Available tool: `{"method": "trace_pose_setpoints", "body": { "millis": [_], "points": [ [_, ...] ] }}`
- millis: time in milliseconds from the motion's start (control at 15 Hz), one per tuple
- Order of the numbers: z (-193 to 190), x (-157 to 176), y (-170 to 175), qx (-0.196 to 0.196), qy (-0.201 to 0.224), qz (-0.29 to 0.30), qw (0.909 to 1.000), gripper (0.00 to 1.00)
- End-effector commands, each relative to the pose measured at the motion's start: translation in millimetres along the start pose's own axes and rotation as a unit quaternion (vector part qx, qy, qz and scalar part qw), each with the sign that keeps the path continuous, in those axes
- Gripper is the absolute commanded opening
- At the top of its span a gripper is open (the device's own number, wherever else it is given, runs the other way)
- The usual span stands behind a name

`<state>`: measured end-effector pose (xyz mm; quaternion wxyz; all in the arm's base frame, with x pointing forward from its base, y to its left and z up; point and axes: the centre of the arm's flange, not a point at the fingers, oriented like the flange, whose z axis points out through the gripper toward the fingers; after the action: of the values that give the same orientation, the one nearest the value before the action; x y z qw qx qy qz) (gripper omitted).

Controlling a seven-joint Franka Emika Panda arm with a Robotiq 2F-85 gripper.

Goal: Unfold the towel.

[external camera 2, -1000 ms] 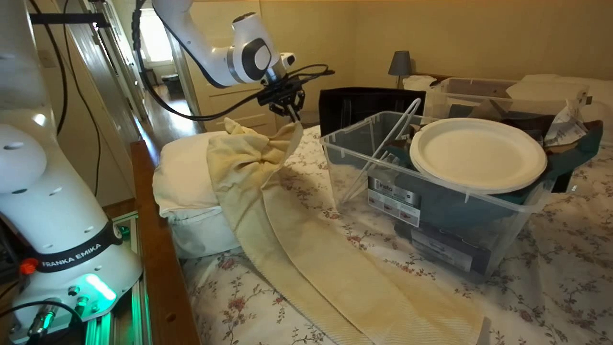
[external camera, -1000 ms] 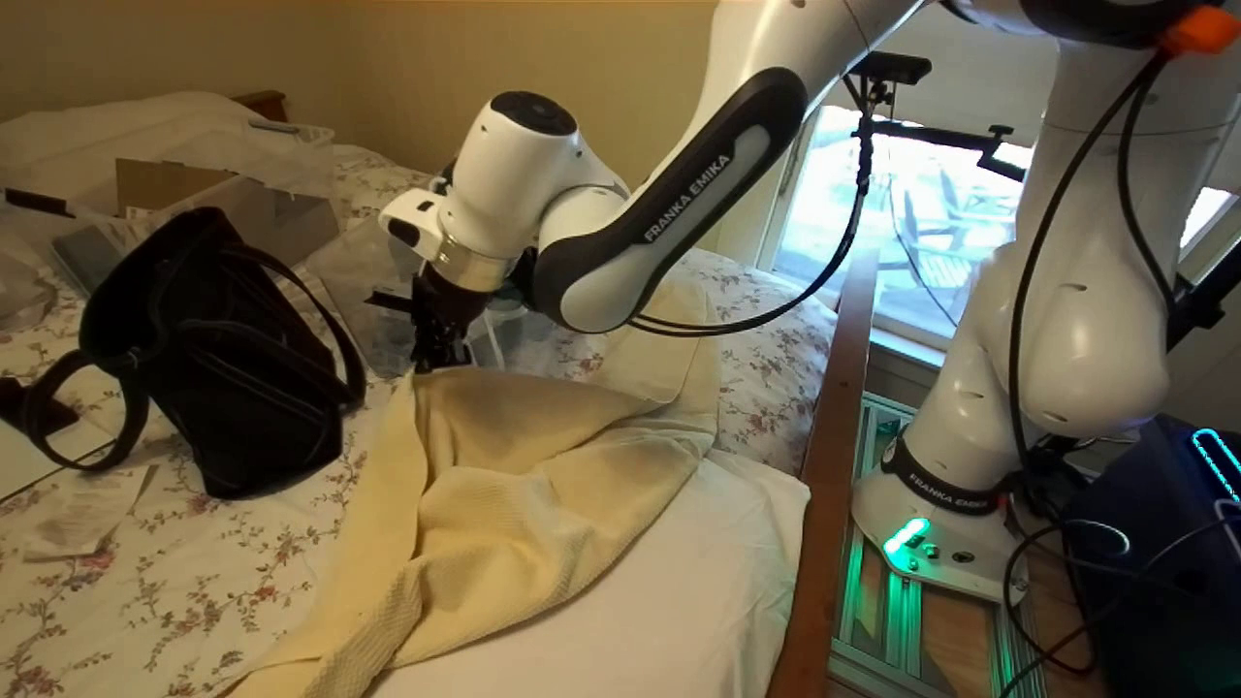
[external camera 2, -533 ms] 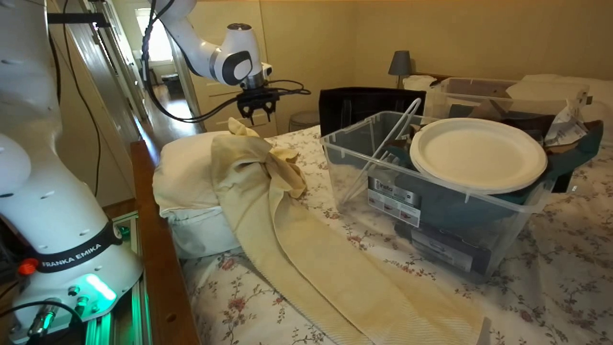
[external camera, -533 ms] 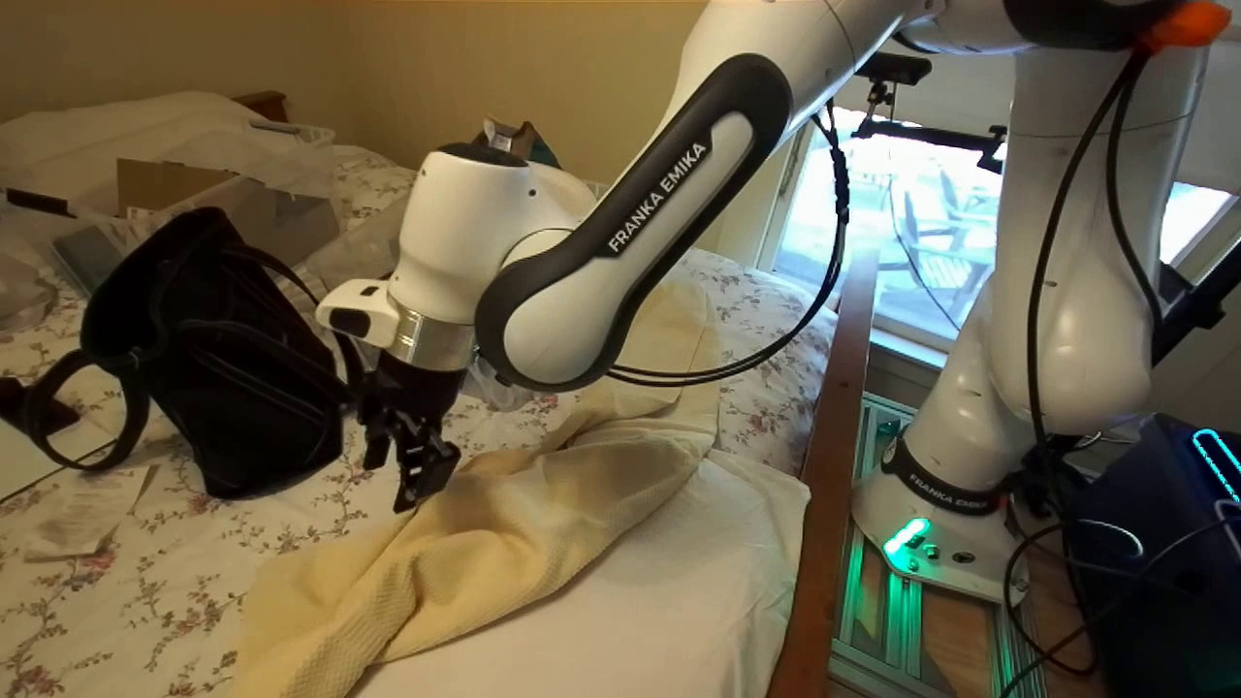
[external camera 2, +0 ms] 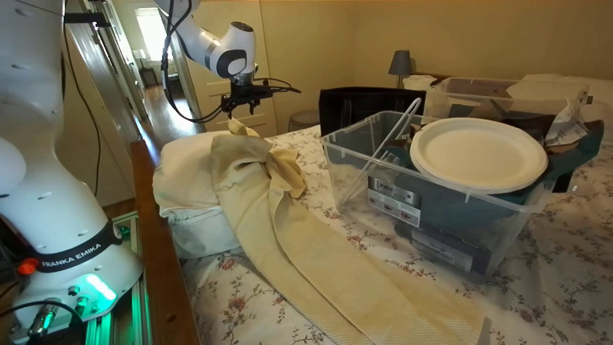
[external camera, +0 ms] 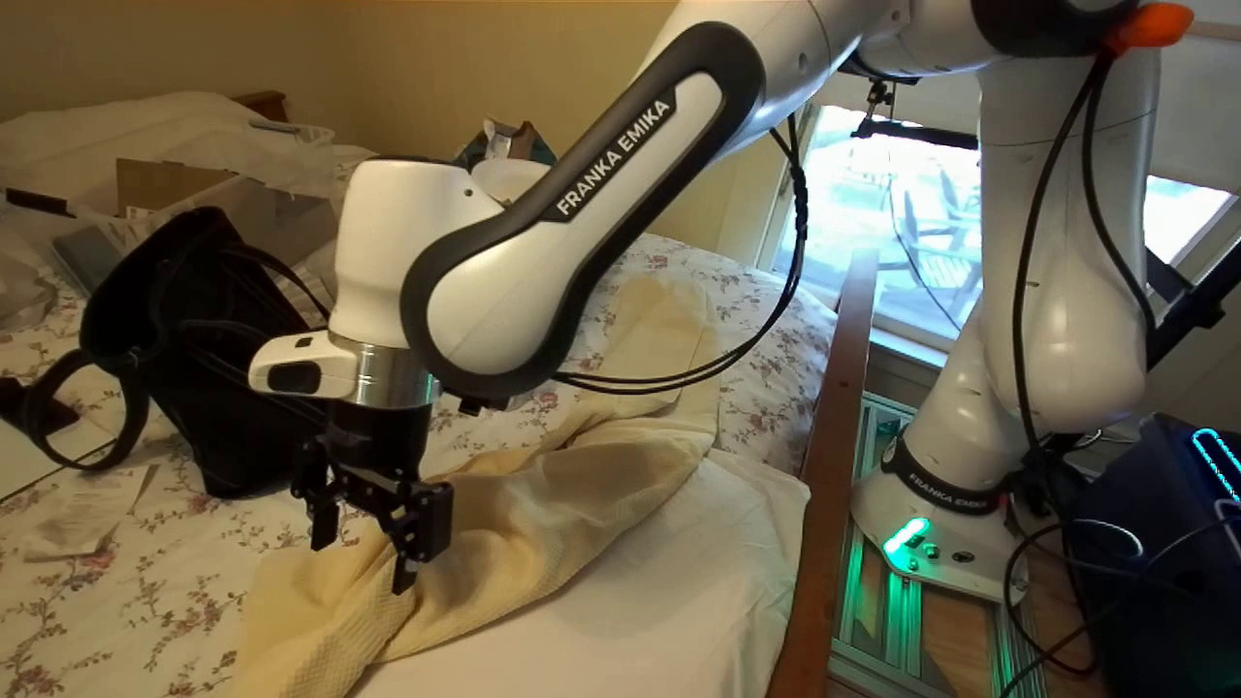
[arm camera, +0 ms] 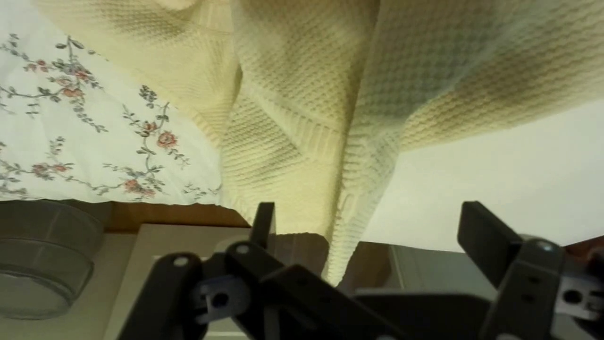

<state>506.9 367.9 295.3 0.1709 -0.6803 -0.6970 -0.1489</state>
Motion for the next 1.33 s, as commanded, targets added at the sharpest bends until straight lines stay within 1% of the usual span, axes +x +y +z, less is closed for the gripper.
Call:
{"method": "trace_pose_setpoints", "body": {
  "millis": [0,67,133,200,267,400,467,533,800,867,933,1067,1200,1267],
  "points": [
    [24,-12,24,0.071,-0.005,-0.013,0.9974,0.95],
    [31,-18,27,0.085,-0.012,-0.009,0.9962,0.93],
    [36,-24,30,0.098,-0.019,-0.005,0.9949,0.87],
    [40,-29,32,0.110,-0.024,-0.001,0.9937,0.70],
    [43,-30,34,0.117,-0.032,0.001,0.9926,0.60],
    [42,-29,35,0.127,-0.041,0.008,0.9910,0.45],
    [38,-24,32,0.128,-0.040,0.007,0.9909,0.39],
    [33,-16,28,0.128,-0.036,0.001,0.9911,0.31],
    [12,21,-1,0.118,-0.012,-0.024,0.9927,0.05],
    [9,28,-9,0.117,-0.005,-0.028,0.9928,0.01],
    [7,33,-16,0.116,0.000,-0.028,0.9928,0.00],
    [5,38,-24,0.113,0.005,-0.029,0.9932,0.00],
    [4,38,-23,0.101,-0.003,-0.030,0.9944,0.00],
    [2,38,-21,0.088,-0.012,-0.032,0.9956,0.26]
  ]
}}
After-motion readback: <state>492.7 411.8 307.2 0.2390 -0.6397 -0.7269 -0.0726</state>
